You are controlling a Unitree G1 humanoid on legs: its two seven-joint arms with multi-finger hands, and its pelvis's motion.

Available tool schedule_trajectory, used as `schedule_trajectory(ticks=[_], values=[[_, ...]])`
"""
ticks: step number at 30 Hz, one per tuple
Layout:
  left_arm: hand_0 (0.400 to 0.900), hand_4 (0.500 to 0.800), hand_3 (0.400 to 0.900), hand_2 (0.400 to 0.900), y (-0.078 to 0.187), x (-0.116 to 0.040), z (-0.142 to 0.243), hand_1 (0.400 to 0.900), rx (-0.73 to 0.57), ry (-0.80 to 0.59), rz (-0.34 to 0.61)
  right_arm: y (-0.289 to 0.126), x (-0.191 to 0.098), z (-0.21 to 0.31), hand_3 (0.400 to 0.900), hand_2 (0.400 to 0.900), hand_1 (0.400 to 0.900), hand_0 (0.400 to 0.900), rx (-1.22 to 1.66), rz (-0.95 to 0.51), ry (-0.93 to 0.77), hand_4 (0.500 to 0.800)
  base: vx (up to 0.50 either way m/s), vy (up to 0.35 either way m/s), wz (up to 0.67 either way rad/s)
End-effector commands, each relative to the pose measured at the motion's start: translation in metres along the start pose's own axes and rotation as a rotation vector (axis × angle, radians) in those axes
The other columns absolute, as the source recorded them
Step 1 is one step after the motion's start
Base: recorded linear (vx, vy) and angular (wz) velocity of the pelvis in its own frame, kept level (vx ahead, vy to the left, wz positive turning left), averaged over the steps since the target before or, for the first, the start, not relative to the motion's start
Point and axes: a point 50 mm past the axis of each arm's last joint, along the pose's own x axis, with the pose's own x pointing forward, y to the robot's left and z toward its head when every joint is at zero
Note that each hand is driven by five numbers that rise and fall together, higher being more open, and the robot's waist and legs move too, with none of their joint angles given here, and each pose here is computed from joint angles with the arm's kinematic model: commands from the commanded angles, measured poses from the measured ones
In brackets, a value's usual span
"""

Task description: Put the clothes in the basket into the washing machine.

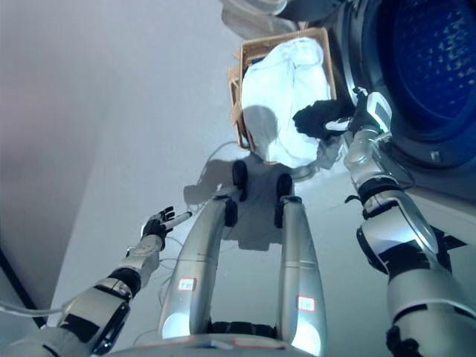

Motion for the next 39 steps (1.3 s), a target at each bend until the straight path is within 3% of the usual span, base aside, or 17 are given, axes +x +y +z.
schedule_trajectory(ticks=[1, 7, 12, 19, 20, 21, 22, 23, 32, 39], values=[[0.900, 0.800, 0.900, 0.900, 0.008, -0.005, -0.019, 0.900, -0.032, 0.035, 0.049, -0.034, 0.008, 0.017, 0.900, 0.900, 0.900, 0.900, 0.049, -0.137, -0.113, 0.800, 0.000, 0.000, 0.00], [0.900, 0.800, 0.900, 0.900, 0.003, -0.006, -0.019, 0.900, -0.033, 0.032, 0.033, -0.038, 0.013, 0.036, 0.900, 0.900, 0.900, 0.900, 0.066, -0.136, -0.144, 0.800, -0.010, -0.001, 0.02], [0.900, 0.800, 0.900, 0.900, -0.005, -0.005, -0.014, 0.900, -0.050, 0.028, 0.009, -0.029, 0.013, 0.038, 0.900, 0.900, 0.900, 0.900, 0.163, -0.052, -0.099, 0.800, -0.023, -0.008, 0.05], [0.900, 0.800, 0.900, 0.900, -0.006, -0.006, -0.024, 0.900, -0.038, 0.068, -0.001, -0.006, 0.007, 0.012, 0.900, 0.900, 0.900, 0.900, -0.064, 0.105, -0.029, 0.800, -0.012, -0.007, 0.02], [0.900, 0.800, 0.900, 0.900, -0.004, -0.006, -0.025, 0.900, -0.033, 0.071, 0.003, -0.003, 0.006, 0.008, 0.775, 0.775, 0.775, 0.775, -0.092, 0.124, -0.026, 0.725, 0.000, 0.000, 0.00], [0.900, 0.800, 0.900, 0.900, -0.004, -0.006, -0.025, 0.900, -0.029, 0.076, 0.003, 0.001, 0.004, 0.004, 0.775, 0.775, 0.775, 0.775, -0.130, 0.144, -0.022, 0.725, 0.000, 0.000, 0.00], [0.900, 0.800, 0.900, 0.900, -0.002, -0.006, -0.026, 0.900, -0.026, 0.080, 0.008, 0.005, 0.002, 0.001, 0.500, 0.500, 0.500, 0.500, -0.154, 0.163, -0.021, 0.560, 0.000, 0.000, 0.00], [0.900, 0.800, 0.900, 0.900, -0.001, -0.006, -0.027, 0.900, -0.024, 0.083, 0.013, 0.010, -0.001, -0.003, 0.400, 0.400, 0.400, 0.400, -0.182, 0.187, -0.022, 0.500, 0.000, 0.000, 0.00], [0.900, 0.800, 0.900, 0.900, 0.010, -0.005, -0.029, 0.900, -0.014, 0.096, 0.052, 0.016, -0.007, -0.014, 0.400, 0.400, 0.400, 0.400, -0.140, 0.164, -0.001, 0.500, -0.001, 0.002, -0.01], [0.900, 0.800, 0.900, 0.900, 0.024, -0.008, -0.044, 0.900, -0.046, 0.148, 0.118, -0.001, -0.006, 0.014, 0.400, 0.400, 0.400, 0.400, 0.259, 0.013, -0.091, 0.500, -0.005, 0.039, -0.17]])
